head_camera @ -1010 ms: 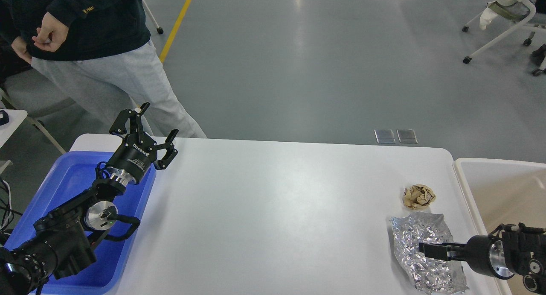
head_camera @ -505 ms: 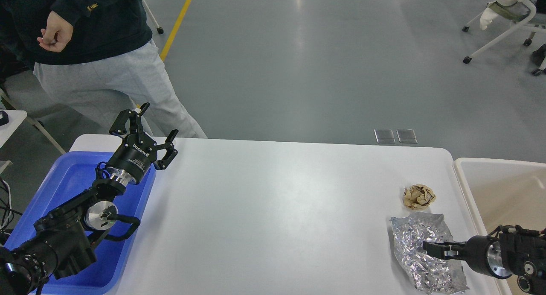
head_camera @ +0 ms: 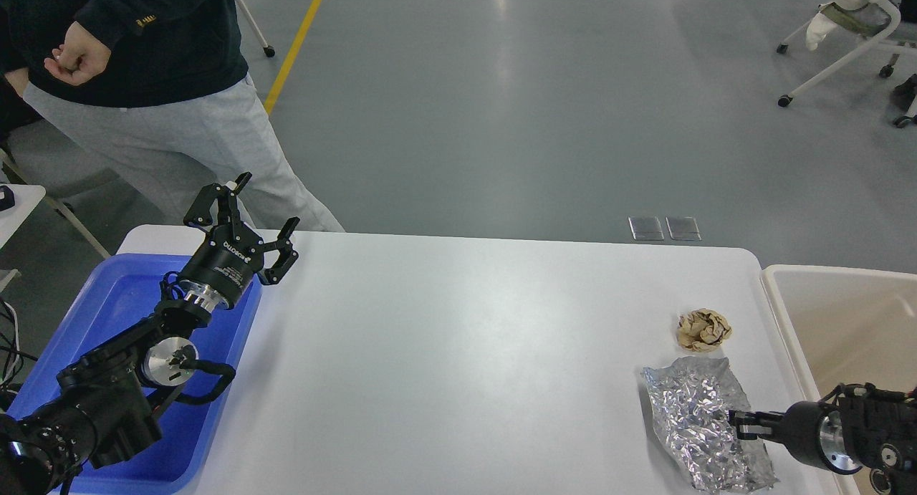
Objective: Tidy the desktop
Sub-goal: 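Close the right gripper on the crumpled silver foil wrapper, then lift the foil wrapper with the right gripper and carry it toward the beige bin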
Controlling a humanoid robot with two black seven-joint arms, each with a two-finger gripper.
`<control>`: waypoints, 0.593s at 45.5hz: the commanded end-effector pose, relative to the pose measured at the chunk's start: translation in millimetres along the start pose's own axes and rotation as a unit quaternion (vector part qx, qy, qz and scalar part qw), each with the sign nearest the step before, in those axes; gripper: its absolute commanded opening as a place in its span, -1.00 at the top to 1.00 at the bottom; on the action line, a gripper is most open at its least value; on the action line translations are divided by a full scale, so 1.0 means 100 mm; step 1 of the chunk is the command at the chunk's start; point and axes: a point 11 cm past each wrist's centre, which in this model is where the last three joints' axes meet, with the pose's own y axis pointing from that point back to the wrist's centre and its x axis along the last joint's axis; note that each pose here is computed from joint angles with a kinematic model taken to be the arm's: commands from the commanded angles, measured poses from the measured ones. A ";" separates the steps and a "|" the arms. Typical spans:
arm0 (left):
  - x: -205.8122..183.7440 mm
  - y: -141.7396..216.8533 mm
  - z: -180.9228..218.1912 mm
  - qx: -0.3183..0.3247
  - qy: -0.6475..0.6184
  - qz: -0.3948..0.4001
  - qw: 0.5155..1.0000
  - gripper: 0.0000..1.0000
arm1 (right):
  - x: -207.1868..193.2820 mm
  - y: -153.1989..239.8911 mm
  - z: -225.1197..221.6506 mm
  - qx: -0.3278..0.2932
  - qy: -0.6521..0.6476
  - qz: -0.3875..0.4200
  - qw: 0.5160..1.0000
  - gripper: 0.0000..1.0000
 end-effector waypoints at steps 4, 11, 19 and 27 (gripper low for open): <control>0.00 0.00 0.00 -0.001 0.000 0.000 1.000 -1.00 | 0.02 0.02 0.01 0.000 -0.017 0.005 1.000 1.00; 0.00 0.00 0.00 0.001 0.000 0.000 1.000 -1.00 | 0.17 0.03 -0.06 0.014 -0.059 0.026 0.998 1.00; 0.00 0.00 0.00 0.001 0.000 0.000 1.000 -1.00 | 0.31 0.10 -0.14 0.032 -0.133 0.044 0.990 1.00; 0.00 0.00 0.00 0.001 0.000 0.000 1.000 -1.00 | 0.46 0.27 -0.17 0.056 -0.173 0.040 0.982 1.00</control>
